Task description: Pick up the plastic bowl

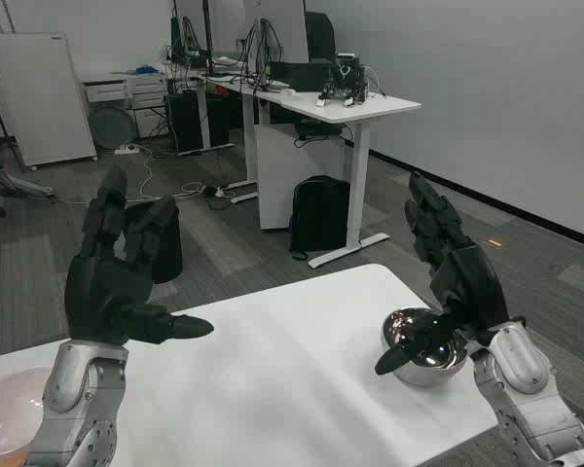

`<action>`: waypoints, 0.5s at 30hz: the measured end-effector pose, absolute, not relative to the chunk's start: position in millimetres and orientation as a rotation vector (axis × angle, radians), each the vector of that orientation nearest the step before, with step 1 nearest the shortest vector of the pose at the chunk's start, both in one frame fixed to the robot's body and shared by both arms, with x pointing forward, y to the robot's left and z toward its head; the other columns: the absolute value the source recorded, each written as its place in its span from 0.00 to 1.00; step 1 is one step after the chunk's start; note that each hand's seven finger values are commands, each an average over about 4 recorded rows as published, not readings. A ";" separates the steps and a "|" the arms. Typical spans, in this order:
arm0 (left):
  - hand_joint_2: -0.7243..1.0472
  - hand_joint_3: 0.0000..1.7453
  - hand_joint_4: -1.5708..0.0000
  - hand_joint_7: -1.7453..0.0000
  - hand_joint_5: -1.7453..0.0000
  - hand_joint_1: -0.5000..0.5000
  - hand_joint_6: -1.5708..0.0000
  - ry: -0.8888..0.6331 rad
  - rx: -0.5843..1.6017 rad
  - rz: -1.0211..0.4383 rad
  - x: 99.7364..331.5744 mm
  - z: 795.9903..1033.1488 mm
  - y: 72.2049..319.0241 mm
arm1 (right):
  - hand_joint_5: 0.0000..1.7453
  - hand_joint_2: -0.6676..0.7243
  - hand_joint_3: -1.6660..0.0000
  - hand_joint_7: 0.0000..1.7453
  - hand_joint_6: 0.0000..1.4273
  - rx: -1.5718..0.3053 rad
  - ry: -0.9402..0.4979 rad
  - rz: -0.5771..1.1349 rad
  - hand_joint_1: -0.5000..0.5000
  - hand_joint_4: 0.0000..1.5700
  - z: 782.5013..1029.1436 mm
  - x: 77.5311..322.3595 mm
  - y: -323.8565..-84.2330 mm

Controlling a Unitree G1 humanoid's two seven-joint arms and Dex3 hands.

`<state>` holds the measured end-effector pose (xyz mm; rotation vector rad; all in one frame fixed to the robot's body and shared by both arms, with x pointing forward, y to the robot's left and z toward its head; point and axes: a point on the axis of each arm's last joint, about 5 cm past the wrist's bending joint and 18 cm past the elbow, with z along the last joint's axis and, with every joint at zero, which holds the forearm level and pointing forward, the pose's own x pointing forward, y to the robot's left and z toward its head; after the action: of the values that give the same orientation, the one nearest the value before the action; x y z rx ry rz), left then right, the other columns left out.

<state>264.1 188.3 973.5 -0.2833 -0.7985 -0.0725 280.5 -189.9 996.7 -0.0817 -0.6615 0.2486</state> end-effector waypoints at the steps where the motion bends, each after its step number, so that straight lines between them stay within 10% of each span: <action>1: 0.85 0.00 1.00 1.00 1.00 0.00 1.00 -0.802 -0.259 -0.068 264.1 974.3 188.0 | 0.00 0.82 1.00 0.00 0.00 -0.096 -0.672 0.247 0.04 0.00 998.0 279.2 -189.5; 15: 0.80 0.00 1.00 1.00 1.00 0.00 1.00 -1.043 -0.007 -0.041 266.7 1014.3 178.2 | 0.00 0.82 1.00 0.00 0.00 -0.234 -0.917 0.235 0.04 0.00 1029.6 259.4 -181.9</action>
<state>266.7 178.2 1014.3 -0.0073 -1.0430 -0.0414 259.4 -181.9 1029.6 -0.2339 -0.9166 0.2352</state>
